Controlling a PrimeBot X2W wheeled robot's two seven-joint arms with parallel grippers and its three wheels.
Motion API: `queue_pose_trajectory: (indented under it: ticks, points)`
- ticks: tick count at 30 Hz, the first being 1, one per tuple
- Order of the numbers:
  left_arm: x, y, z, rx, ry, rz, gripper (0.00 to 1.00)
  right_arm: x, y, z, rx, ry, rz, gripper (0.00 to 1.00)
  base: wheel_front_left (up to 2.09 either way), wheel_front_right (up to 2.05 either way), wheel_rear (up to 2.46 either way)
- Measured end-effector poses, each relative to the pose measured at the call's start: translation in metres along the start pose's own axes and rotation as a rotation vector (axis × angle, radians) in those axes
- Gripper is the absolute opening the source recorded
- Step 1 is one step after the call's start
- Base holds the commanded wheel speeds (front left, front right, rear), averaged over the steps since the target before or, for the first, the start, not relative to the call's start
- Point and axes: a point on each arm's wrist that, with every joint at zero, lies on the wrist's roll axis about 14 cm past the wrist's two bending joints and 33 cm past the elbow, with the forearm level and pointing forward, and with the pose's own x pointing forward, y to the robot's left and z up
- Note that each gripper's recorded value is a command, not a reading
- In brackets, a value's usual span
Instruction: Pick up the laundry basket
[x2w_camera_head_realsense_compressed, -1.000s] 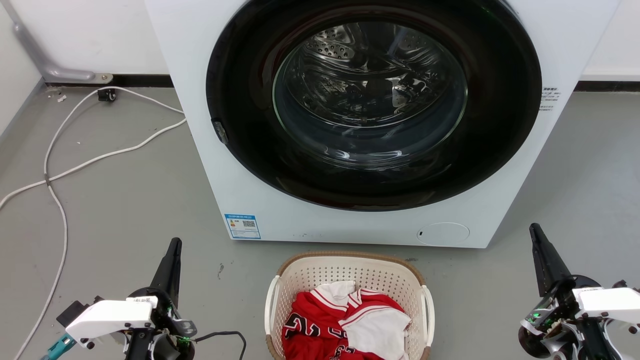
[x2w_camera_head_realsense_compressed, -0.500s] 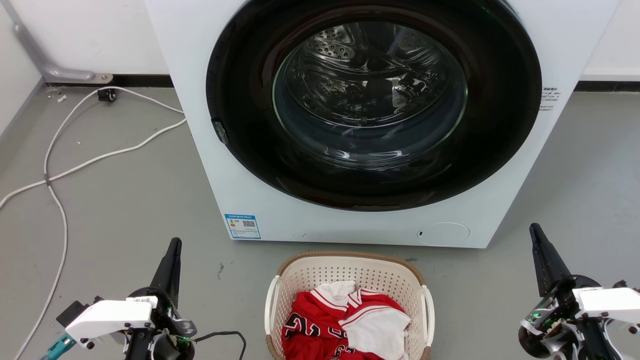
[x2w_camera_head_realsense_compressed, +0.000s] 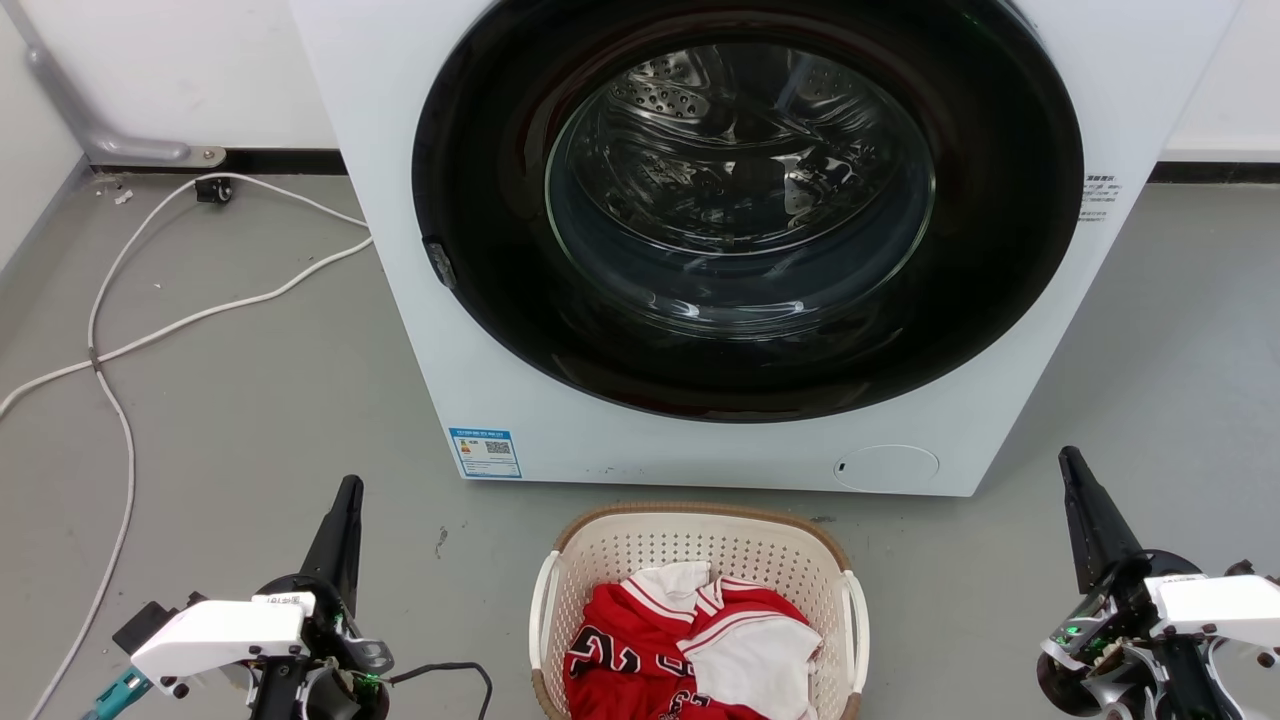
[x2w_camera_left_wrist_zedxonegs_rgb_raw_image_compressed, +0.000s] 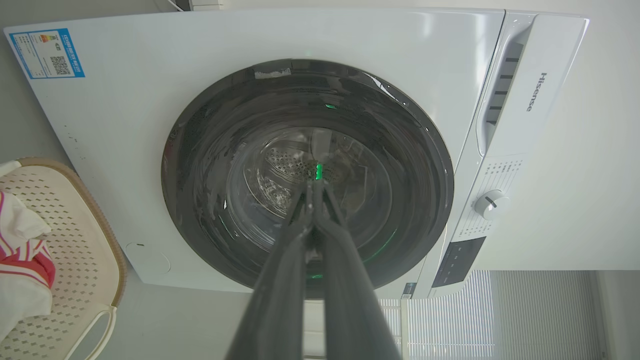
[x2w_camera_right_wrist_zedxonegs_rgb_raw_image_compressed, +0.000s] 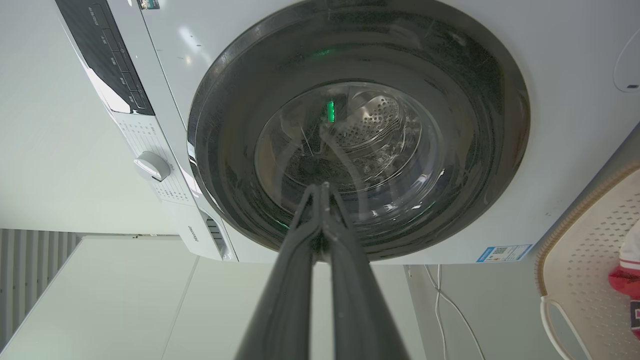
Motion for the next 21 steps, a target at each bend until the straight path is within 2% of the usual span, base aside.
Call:
queue_pose_trajectory:
  ticks: [21]
  points:
    - [0.0, 0.0, 0.0001, 0.0, 0.0, 0.0, 0.0, 0.0, 0.0, 0.0, 0.0, 0.0, 0.0, 0.0, 0.0, 0.0, 0.0]
